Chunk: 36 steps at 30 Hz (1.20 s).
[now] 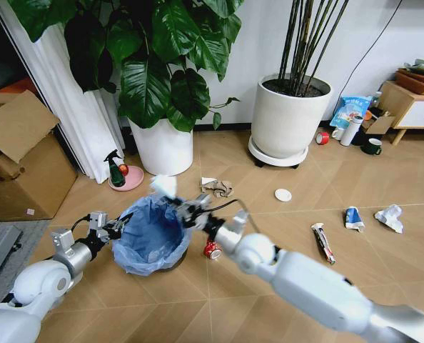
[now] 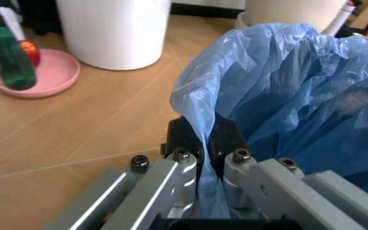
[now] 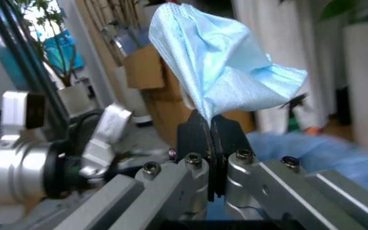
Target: Pick up the trash bin and place the garbage on the floor into it.
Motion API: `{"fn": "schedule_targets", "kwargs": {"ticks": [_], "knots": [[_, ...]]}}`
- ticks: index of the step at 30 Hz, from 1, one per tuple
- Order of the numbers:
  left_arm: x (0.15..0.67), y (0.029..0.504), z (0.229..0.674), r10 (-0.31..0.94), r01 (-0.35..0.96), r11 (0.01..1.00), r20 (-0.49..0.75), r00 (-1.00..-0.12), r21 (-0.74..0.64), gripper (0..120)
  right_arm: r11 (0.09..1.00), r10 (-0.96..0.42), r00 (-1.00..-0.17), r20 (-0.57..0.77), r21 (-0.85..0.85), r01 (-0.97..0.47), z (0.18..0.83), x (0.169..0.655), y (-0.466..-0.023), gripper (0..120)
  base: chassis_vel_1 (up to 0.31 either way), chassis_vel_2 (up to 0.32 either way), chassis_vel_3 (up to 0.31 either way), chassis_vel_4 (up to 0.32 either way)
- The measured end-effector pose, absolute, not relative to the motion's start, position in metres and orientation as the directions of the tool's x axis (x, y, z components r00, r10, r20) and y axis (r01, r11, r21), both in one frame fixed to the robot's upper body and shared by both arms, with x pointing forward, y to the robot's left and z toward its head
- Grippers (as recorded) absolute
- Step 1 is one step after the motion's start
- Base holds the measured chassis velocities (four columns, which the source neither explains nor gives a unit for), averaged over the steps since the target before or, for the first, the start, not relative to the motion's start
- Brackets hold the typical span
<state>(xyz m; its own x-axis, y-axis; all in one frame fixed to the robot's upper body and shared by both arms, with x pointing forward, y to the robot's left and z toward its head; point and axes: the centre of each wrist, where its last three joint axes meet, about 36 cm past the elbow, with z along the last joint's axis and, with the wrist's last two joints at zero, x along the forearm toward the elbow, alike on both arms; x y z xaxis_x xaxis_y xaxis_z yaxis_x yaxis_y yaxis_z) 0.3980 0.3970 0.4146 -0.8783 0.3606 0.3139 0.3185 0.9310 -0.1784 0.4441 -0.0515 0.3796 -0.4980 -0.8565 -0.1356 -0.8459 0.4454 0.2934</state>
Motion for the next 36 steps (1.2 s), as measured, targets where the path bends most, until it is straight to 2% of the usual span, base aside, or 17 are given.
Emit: {"fn": "schedule_targets", "kwargs": {"ticks": [7,10,14,17,21,24,25,28,29,31,36], "knots": [[0.396,0.400,0.419,0.345,0.304,0.937,0.319,-0.883,-0.173,0,0.443,-0.863,-0.496,-0.099,0.327,-0.835,0.373,0.432,-0.035,4,0.000,0.000,0.000,0.000],[0.395,0.405,0.421,0.336,0.296,0.941,0.321,-0.885,-0.166,0,0.464,-0.858,-0.510,-0.062,0.332,-0.821,0.367,0.426,-0.043,25,0.000,0.000,0.000,0.000],[0.393,0.408,0.422,0.331,0.291,0.942,0.324,-0.886,-0.165,0,0.482,-0.853,-0.521,-0.034,0.332,-0.810,0.363,0.420,-0.056,33,0.000,0.000,0.000,0.000],[0.393,0.407,0.423,0.332,0.292,0.942,0.324,-0.886,-0.168,0,0.498,-0.847,-0.532,-0.013,0.334,-0.800,0.361,0.414,-0.071,50,0.000,0.000,0.000,0.000],[0.394,0.407,0.423,0.331,0.290,0.942,0.323,-0.887,-0.168,0,0.502,-0.844,-0.537,-0.005,0.344,-0.793,0.363,0.411,-0.075,59,0.000,0.000,0.000,0.000],[0.394,0.403,0.424,0.331,0.286,0.941,0.321,-0.887,-0.180,0,0.512,-0.839,-0.545,0.002,0.340,-0.788,0.370,0.408,-0.081,77,0.000,0.000,0.000,0.000],[0.394,0.403,0.424,0.331,0.286,0.941,0.321,-0.887,-0.180,0,0.512,-0.839,-0.545,0.002,0.340,-0.788,0.370,0.408,-0.081,77,0.000,0.000,0.000,0.000],[0.393,0.400,0.424,0.334,0.286,0.939,0.320,-0.886,-0.188,0,0.512,-0.839,-0.544,0.004,0.344,-0.787,0.371,0.405,-0.077,90,0.000,0.000,0.000,0.000],[0.393,0.400,0.424,0.334,0.286,0.939,0.320,-0.886,-0.188,0,0.512,-0.839,-0.544,0.004,0.344,-0.787,0.371,0.405,-0.077,90,0.000,0.000,0.000,0.000],[0.393,0.398,0.424,0.339,0.290,0.938,0.319,-0.885,-0.192,0,0.516,-0.839,-0.543,0.026,0.357,-0.779,0.371,0.402,-0.070,98,0.000,0.000,0.000,0.000],[0.392,0.394,0.422,0.342,0.290,0.936,0.320,-0.884,-0.202,0,0.536,-0.824,-0.563,0.062,0.405,-0.740,0.377,0.396,-0.044,100,0.000,0.000,0.000,0.000]]}}
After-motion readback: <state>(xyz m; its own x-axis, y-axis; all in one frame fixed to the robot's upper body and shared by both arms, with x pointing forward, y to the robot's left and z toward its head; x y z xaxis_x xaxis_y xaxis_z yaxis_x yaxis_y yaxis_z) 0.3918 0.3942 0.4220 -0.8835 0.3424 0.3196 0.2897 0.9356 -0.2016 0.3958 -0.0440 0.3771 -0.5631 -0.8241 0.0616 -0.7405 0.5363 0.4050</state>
